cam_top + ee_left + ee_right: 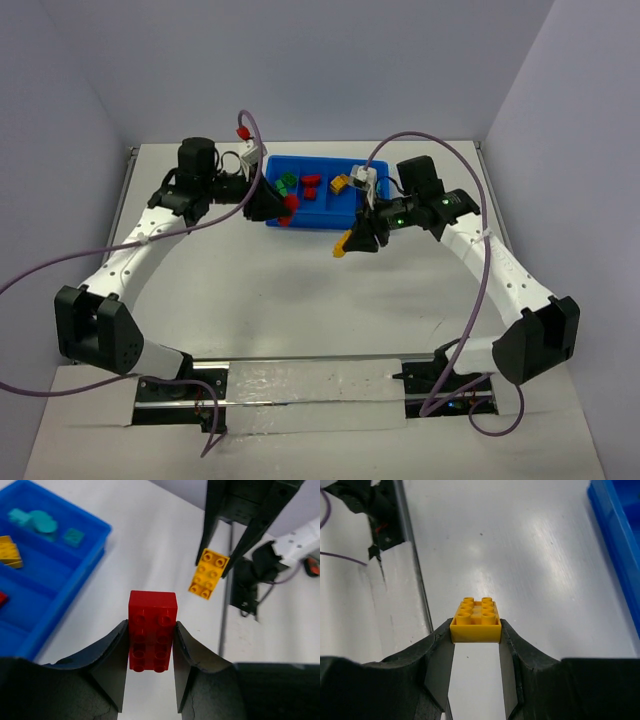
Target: Sort the legos into containers by color
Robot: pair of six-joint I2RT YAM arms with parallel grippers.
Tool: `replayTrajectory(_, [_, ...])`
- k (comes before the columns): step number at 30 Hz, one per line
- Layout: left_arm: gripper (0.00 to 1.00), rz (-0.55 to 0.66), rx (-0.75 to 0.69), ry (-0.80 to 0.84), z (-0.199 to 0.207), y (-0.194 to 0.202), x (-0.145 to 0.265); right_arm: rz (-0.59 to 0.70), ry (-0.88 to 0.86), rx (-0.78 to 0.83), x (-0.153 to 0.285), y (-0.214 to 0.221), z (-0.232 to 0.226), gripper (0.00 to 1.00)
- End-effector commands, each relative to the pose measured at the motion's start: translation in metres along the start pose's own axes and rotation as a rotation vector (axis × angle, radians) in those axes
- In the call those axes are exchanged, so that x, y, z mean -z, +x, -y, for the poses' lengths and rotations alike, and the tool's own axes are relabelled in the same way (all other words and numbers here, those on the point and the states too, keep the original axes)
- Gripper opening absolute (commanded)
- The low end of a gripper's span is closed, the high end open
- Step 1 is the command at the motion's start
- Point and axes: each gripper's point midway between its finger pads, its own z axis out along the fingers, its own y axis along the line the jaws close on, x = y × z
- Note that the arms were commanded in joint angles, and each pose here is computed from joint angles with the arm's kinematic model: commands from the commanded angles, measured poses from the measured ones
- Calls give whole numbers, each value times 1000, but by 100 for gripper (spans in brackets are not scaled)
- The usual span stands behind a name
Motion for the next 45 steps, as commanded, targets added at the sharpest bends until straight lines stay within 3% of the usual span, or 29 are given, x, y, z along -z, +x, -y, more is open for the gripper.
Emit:
replayTrajectory(1, [0, 82, -29, -209, -50, -27, -11, -5, 90, 20, 17, -6, 29, 0])
replayTrajectory(10, [0, 198, -80, -434, -133, -59, -56, 19, 207, -8, 27, -16, 52, 0])
replayTrajectory(18, [0, 179, -102, -599, -204, -32, -103, 51, 290, -38, 35, -22, 63, 0])
replayTrajectory(30, [6, 120, -51, -727, -269, 0, -128, 50, 298, -61, 32, -17, 69, 0])
replayTrajectory(38, [30, 80, -41, -757, -275, 10, -126, 62, 338, -64, 32, -18, 78, 0])
replayTrajectory(45, [64, 88, -41, -746, -265, -14, -122, 90, 386, -73, 35, -31, 90, 0])
